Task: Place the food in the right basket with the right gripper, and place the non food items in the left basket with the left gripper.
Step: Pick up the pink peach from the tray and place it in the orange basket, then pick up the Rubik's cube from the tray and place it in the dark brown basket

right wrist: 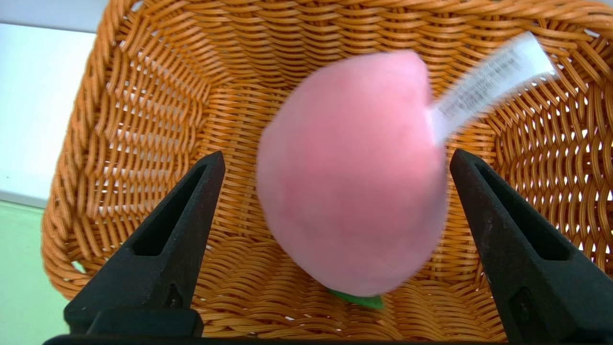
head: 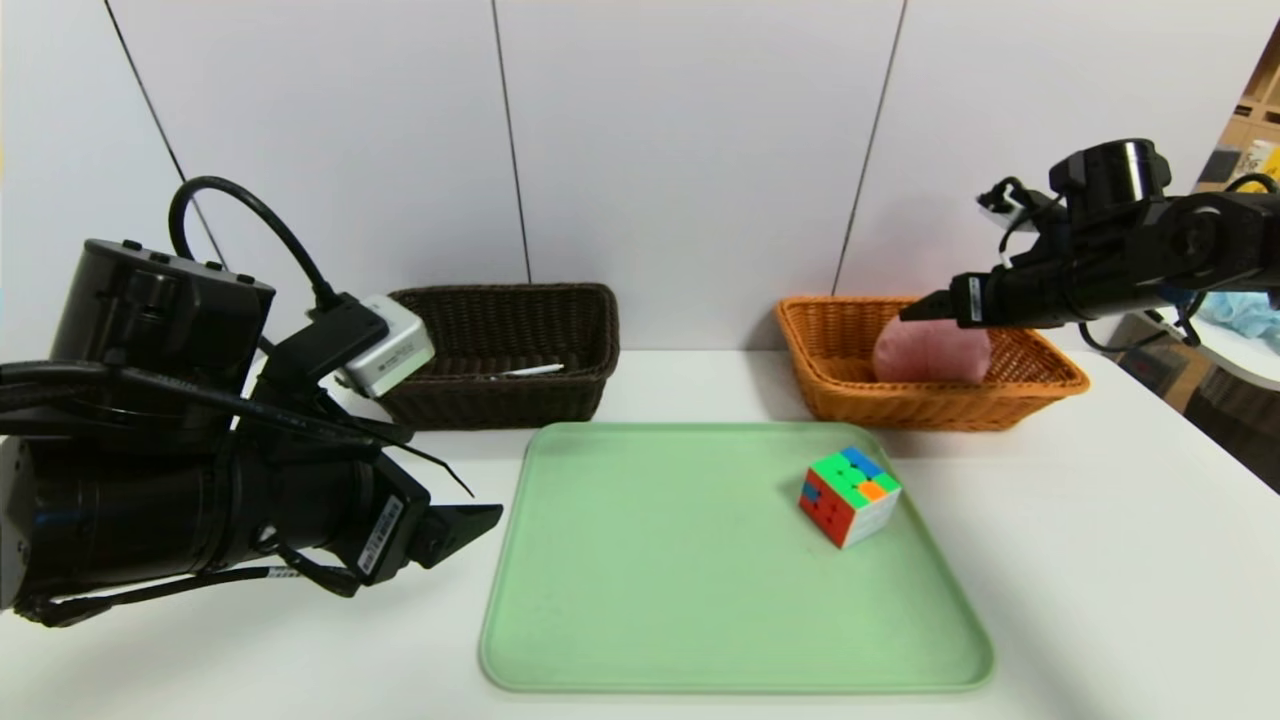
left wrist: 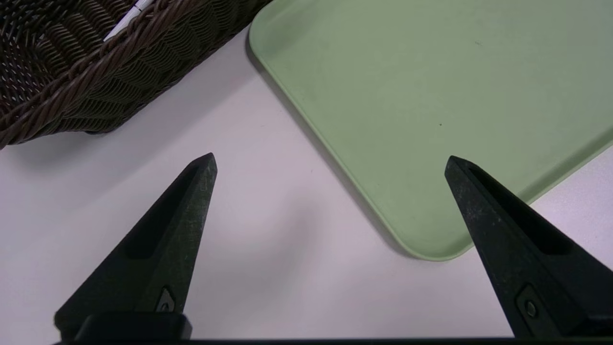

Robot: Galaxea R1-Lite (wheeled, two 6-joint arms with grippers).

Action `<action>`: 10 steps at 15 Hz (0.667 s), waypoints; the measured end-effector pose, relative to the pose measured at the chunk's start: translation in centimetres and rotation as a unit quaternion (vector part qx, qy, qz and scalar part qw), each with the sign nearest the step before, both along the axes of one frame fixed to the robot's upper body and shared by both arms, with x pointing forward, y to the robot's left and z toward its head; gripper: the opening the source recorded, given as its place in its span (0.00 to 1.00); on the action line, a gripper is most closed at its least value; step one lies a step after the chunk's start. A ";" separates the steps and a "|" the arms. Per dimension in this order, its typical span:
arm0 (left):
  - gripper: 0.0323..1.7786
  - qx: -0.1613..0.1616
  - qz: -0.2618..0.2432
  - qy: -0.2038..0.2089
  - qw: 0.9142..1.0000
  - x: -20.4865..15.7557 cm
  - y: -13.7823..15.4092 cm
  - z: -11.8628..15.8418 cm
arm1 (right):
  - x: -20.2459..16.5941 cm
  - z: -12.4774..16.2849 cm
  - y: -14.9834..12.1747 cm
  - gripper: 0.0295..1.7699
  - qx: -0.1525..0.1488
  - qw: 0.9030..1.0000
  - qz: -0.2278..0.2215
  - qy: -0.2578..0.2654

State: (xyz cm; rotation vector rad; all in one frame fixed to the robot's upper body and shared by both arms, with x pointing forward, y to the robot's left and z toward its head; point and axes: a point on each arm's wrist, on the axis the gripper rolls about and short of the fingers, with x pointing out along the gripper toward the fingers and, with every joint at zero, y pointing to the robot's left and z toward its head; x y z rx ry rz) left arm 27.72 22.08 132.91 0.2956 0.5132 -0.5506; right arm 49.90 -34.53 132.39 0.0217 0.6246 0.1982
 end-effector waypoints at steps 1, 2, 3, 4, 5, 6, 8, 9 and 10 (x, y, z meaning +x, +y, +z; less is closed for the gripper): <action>0.95 -0.002 0.000 -0.004 1.000 0.0 0.0 0.1 | -0.2 0.3 0.0 0.92 0.000 1.000 0.000 -0.002; 0.95 -0.006 -0.001 -0.009 1.000 0.1 -0.1 0.2 | -0.3 0.7 0.0 0.93 0.000 1.000 -0.001 -0.003; 0.95 -0.009 -0.003 -0.014 1.000 0.1 -0.1 0.3 | -0.6 1.3 0.0 0.93 0.001 1.000 -0.001 -0.004; 0.95 -0.013 -0.004 -0.020 1.000 0.2 -0.2 0.4 | -1.0 2.1 0.0 0.94 0.001 1.000 -0.001 -0.004; 0.95 -0.018 -0.005 -0.027 0.999 0.4 -0.3 0.6 | -1.5 3.0 0.0 0.94 0.001 1.000 -0.001 -0.004; 0.95 -0.021 -0.005 -0.033 0.999 0.7 -0.5 0.8 | -2.1 3.9 0.1 0.94 0.001 1.000 -0.001 -0.001; 0.95 -0.029 -0.006 -0.047 0.998 1.4 -0.9 1.5 | -3.7 5.3 0.1 0.95 0.001 1.000 -0.001 0.005; 0.95 -0.031 -0.007 -0.050 0.998 1.7 -1.1 1.7 | -4.4 5.9 0.1 0.95 0.002 1.000 0.000 0.009; 0.95 -0.032 -0.007 -0.050 0.998 1.9 -1.2 1.8 | -5.3 6.4 0.2 0.95 0.003 1.000 0.001 0.013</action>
